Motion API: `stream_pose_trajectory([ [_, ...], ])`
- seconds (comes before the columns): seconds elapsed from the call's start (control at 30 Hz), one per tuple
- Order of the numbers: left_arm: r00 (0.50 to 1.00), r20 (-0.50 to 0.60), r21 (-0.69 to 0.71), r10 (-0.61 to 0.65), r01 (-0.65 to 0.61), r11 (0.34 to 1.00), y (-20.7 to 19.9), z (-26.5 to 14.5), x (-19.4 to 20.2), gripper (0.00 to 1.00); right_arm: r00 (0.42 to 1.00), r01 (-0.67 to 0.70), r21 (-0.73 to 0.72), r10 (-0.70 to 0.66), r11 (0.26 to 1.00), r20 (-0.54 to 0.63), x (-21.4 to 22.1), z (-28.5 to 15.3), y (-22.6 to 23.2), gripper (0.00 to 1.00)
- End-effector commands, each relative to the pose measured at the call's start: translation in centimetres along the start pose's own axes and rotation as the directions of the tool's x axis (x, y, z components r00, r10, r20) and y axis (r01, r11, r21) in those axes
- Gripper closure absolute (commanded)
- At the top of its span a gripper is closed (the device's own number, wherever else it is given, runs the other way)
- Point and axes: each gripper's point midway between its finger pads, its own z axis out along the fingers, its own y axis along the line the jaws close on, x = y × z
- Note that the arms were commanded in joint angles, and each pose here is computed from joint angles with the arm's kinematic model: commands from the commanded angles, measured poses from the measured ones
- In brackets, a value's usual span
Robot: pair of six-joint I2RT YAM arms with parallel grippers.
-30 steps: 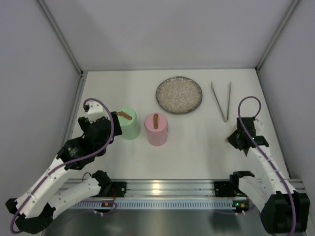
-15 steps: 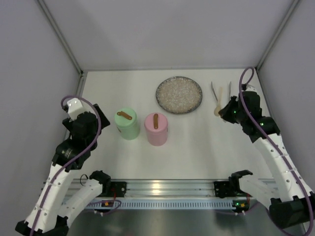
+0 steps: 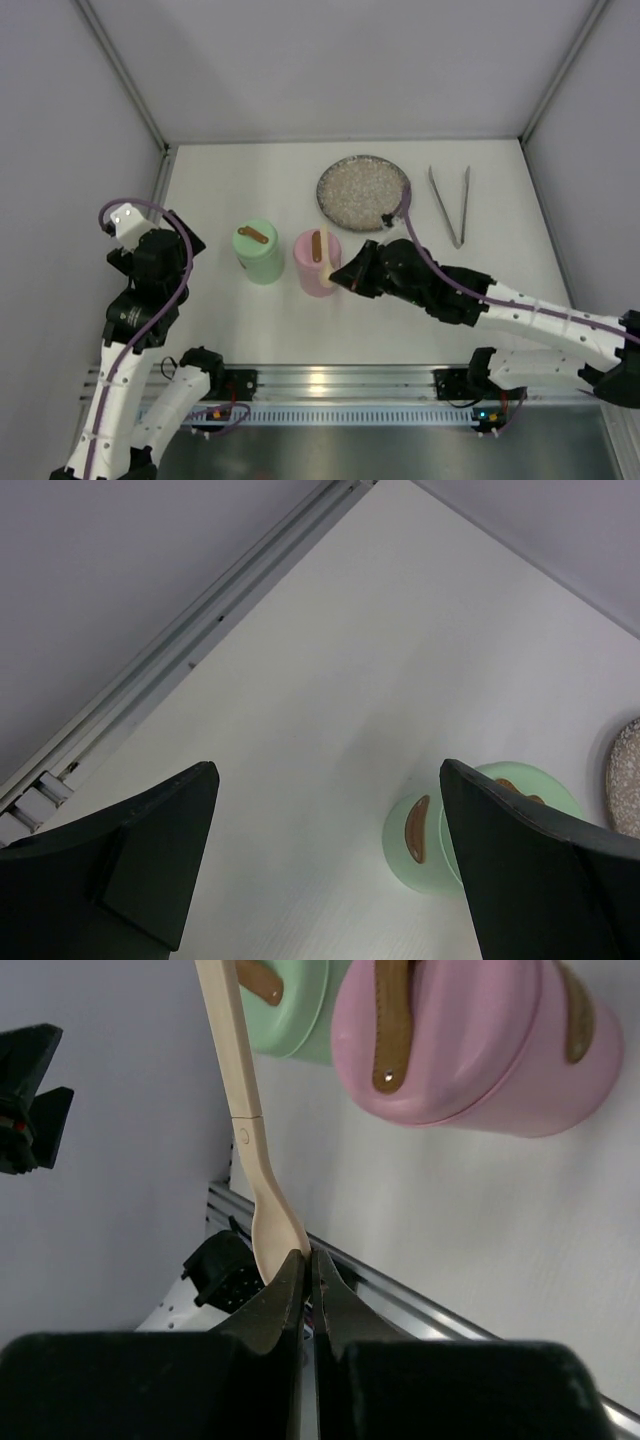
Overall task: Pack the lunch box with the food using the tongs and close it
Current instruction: Place the utensils in the packing box.
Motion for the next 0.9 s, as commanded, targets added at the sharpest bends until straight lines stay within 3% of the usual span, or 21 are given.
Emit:
stream_pose_trajectory([
  [0.0, 0.997, 0.078, -0.014, -0.027, 0.028, 1.000, 0.3, -0.4, -2.4, 0.02, 0.979, -0.172, -0.124, 0.184, 0.977, 0.089, -0.4, 1.3, 5.9, 1.00],
  [0.4, 0.981, 0.170, -0.082, -0.093, 0.108, 0.991, 3.1, -1.5, -3.2, 0.02, 0.951, -0.309, -0.031, 0.307, 0.951, -0.039, 7.0, 7.6, 11.9, 1.00],
  [0.57, 0.977, 0.193, -0.099, -0.097, 0.117, 0.988, 3.9, -1.8, -3.3, 0.02, 0.930, -0.347, 0.011, 0.345, 0.938, -0.123, 10.1, 10.7, 12.5, 1.00],
  [0.87, 0.976, 0.190, -0.068, -0.106, 0.121, 0.990, 3.8, -2.2, -3.1, 0.02, 0.912, -0.367, 0.056, 0.371, 0.929, -0.175, 11.7, 14.6, 12.6, 1.00],
])
